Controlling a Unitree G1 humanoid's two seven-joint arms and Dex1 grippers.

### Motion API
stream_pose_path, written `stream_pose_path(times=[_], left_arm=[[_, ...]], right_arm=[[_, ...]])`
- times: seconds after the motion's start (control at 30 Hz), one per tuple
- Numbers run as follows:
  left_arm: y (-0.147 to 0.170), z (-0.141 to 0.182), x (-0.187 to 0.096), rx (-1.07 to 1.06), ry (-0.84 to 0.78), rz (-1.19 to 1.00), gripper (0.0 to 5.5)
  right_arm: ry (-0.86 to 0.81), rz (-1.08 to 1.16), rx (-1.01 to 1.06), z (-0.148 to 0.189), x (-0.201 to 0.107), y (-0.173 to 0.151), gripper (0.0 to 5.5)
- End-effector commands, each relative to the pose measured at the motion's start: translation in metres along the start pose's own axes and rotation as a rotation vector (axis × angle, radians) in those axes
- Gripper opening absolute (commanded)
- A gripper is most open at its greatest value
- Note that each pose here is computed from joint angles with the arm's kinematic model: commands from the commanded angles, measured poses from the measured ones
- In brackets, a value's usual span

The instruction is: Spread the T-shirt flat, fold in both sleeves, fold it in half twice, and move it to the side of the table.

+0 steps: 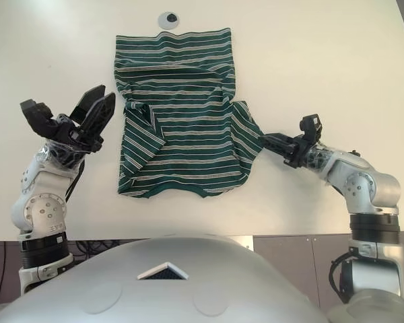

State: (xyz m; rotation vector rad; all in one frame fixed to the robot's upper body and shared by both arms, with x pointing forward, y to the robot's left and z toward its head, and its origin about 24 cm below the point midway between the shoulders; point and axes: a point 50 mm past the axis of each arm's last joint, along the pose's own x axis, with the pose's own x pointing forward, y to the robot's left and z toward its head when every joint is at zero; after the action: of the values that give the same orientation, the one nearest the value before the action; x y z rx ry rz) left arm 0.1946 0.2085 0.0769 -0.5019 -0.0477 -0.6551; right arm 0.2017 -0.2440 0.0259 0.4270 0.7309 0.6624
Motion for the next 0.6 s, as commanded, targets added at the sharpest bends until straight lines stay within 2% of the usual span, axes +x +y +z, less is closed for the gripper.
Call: stream_pose_path(times=[0.03,0.27,0.43,0.6], left_arm=[[0.003,0.001,0.001,-0.002,0.005,0.017,2.40],[0.004,-0.002,0.002,-0.007,0.009,0.023,2.40],[0.005,-0.003,0.003,-0.009,0.004,0.028,2.40],[0.006,-0.003,0.004,-0.011,-0.006,0.030,2.40]], right_arm=[[0.058,-0.013,0.052,-0.017,0.003,0.000,1.11],[0.043,-0.027,0.058,-0.016,0.000,-0.002,0.08],[-0.014,0.013,0.052,-0.005,-0.002,0.004,0.03],[-0.083,0.117,-0.015,0.014,-0.006,0.027,0.03]])
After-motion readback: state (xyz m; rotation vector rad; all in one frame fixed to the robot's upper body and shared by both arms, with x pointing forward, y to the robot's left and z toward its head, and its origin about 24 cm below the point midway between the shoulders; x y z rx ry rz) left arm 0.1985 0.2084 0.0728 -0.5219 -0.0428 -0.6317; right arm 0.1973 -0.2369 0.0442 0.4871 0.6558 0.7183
